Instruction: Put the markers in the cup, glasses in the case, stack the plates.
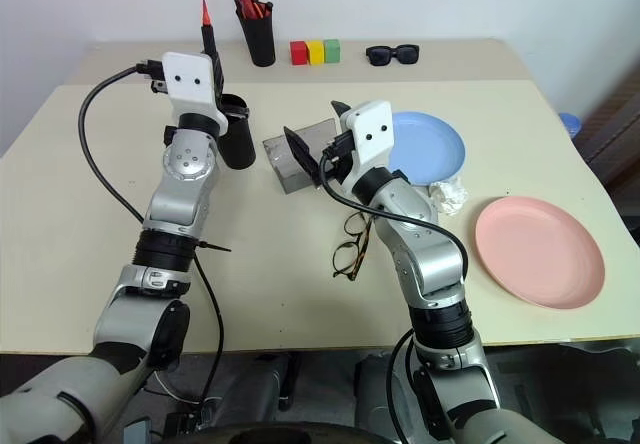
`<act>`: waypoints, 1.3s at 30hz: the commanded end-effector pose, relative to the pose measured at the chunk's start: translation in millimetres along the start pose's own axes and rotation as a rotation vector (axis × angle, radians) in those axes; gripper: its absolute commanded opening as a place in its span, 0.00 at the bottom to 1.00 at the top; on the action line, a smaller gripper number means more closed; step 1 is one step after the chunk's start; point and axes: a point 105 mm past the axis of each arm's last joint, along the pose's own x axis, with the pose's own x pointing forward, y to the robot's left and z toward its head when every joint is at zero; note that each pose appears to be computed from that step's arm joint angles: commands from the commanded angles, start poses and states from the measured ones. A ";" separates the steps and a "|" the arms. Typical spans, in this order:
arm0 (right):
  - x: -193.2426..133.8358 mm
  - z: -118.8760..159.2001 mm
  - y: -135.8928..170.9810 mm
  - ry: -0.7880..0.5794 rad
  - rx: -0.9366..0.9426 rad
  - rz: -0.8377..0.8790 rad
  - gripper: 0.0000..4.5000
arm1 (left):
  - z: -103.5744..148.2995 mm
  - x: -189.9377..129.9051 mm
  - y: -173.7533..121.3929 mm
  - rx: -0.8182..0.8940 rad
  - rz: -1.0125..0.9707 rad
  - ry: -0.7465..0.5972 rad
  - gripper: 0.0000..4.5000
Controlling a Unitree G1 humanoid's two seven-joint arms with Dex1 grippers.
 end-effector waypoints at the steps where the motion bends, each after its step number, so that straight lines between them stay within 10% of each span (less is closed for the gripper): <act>1: -0.3 14.6 3.1 -0.059 -0.008 0.017 1.00 | 4.8 -0.4 4.9 -0.024 0.027 -0.021 0.22; 6: -1.1 12.5 5.0 -0.050 0.002 0.029 1.00 | 0.7 -3.0 8.8 -0.013 0.059 -0.013 0.74; 17: -4.2 11.1 0.9 -0.041 -0.006 0.019 1.00 | 22.2 3.3 13.8 -0.059 0.080 -0.058 0.74; 25: -24.6 9.4 -22.9 0.026 -0.104 0.028 1.00 | 52.2 -12.4 -38.2 -0.201 -0.389 -0.026 0.74; 31: -53.6 0.1 -41.8 0.165 -0.223 0.095 1.00 | 24.8 -56.3 -56.7 -0.191 -0.659 0.189 0.99; 39: -88.6 -19.7 -23.5 0.377 -0.247 0.302 1.00 | -22.9 -74.6 -79.1 -0.154 -0.743 0.461 0.99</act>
